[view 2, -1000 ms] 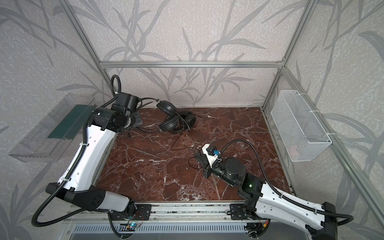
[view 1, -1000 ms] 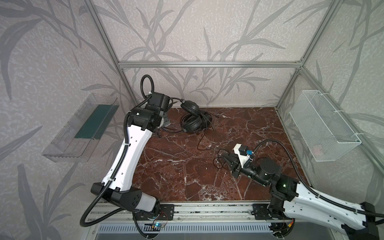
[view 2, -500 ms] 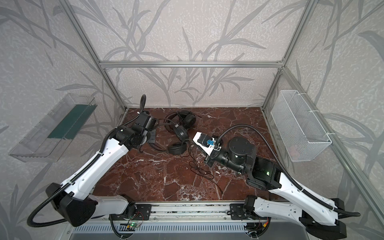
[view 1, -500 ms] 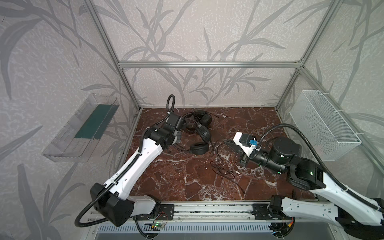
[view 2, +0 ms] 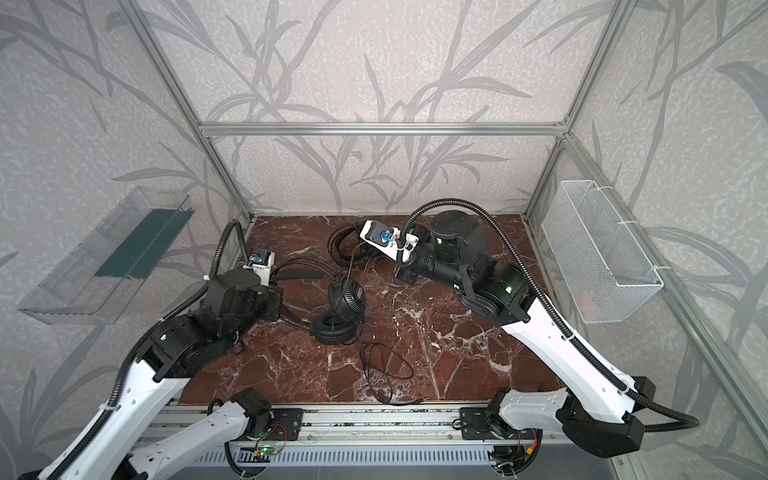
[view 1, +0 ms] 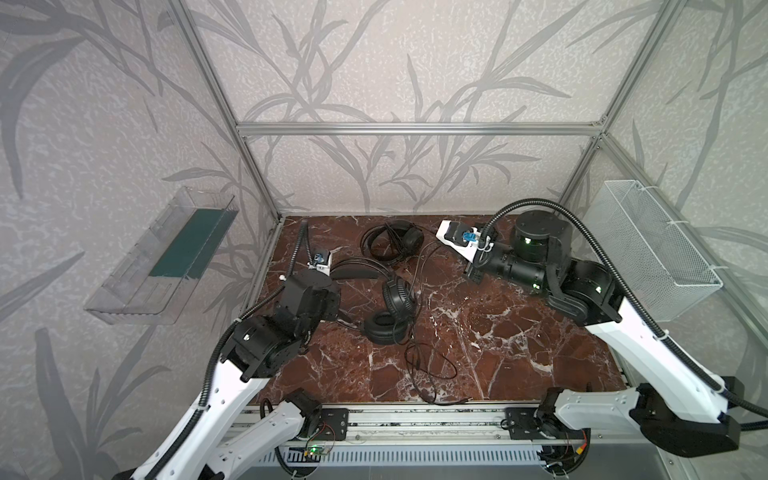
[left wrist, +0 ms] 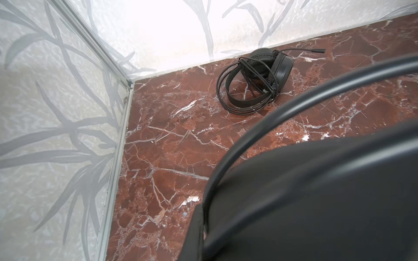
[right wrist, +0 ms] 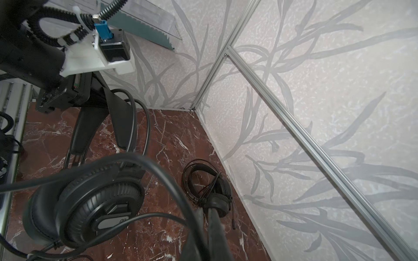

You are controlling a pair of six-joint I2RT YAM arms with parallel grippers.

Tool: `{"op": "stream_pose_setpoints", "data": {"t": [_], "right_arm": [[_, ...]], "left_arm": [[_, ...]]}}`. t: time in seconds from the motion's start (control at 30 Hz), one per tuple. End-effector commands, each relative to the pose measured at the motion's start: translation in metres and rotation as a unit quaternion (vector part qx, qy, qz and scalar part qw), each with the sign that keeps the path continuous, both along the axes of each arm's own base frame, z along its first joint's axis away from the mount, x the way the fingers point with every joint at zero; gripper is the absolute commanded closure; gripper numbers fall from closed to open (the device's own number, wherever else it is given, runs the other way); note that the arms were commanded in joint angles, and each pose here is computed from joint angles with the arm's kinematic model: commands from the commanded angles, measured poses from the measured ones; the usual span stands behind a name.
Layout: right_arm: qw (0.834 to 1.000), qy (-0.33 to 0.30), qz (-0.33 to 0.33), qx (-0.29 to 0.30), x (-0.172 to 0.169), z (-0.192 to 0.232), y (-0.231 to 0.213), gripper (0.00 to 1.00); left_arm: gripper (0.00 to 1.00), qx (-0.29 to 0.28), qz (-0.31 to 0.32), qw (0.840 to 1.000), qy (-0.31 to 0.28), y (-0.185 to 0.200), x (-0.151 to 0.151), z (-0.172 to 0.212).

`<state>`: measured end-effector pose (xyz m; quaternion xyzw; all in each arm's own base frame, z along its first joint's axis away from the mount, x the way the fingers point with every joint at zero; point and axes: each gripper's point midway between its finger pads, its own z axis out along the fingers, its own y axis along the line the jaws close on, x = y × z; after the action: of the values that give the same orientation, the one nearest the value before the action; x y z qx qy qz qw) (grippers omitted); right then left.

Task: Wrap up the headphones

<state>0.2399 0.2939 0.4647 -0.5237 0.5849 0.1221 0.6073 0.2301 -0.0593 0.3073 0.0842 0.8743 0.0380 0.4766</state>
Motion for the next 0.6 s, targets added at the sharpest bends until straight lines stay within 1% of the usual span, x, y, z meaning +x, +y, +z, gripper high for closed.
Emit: {"op": "stream_pose_setpoints", "data": {"t": [0.0, 0.03, 0.07, 0.13, 0.2, 0.23, 0.3, 0.37, 0.4, 0.47, 0.57], "right_arm": [[1.0, -0.014, 0.016, 0.0, 0.006, 0.018, 0.003, 1.0], [1.0, -0.014, 0.023, -0.001, 0.005, 0.019, 0.004, 1.0], [0.999, -0.015, 0.04, 0.002, -0.002, 0.021, 0.006, 1.0], [0.996, -0.017, 0.085, 0.02, -0.021, 0.025, 0.008, 1.0], [0.99, -0.005, 0.136, 0.041, -0.044, 0.027, 0.009, 1.0], [0.985, 0.012, 0.164, 0.045, -0.056, 0.024, 0.011, 1.0], [0.975, 0.047, 0.212, 0.041, -0.079, 0.014, 0.018, 1.0], [0.965, 0.07, 0.251, 0.031, -0.103, 0.0, 0.027, 1.0], [0.96, 0.078, 0.268, 0.024, -0.114, -0.007, 0.031, 1.0], [0.945, 0.102, 0.309, 0.028, -0.14, -0.019, 0.037, 1.0], [0.934, 0.126, 0.333, 0.014, -0.163, -0.035, 0.038, 1.0]], "left_arm": [[1.0, 0.028, -0.014, 0.999, -0.019, 0.009, -0.013, 0.02], [1.0, 0.049, 0.007, 0.998, -0.03, 0.019, -0.014, 0.025], [1.0, 0.077, 0.042, 0.995, -0.044, 0.036, -0.015, 0.033], [1.0, 0.109, 0.088, 0.988, -0.071, 0.056, -0.017, 0.048], [1.0, 0.141, 0.153, 0.974, -0.086, 0.077, -0.018, 0.063], [1.0, 0.153, 0.17, 0.97, -0.087, 0.081, -0.018, 0.067], [1.0, 0.151, 0.193, 0.966, -0.088, 0.083, -0.014, 0.072], [1.0, 0.15, 0.199, 0.965, -0.082, 0.08, -0.009, 0.071], [1.0, 0.155, 0.209, 0.962, -0.082, 0.08, -0.007, 0.073], [1.0, 0.152, 0.224, 0.959, -0.087, 0.081, -0.004, 0.076], [1.0, 0.135, 0.235, 0.958, -0.095, 0.083, -0.003, 0.083]]}}
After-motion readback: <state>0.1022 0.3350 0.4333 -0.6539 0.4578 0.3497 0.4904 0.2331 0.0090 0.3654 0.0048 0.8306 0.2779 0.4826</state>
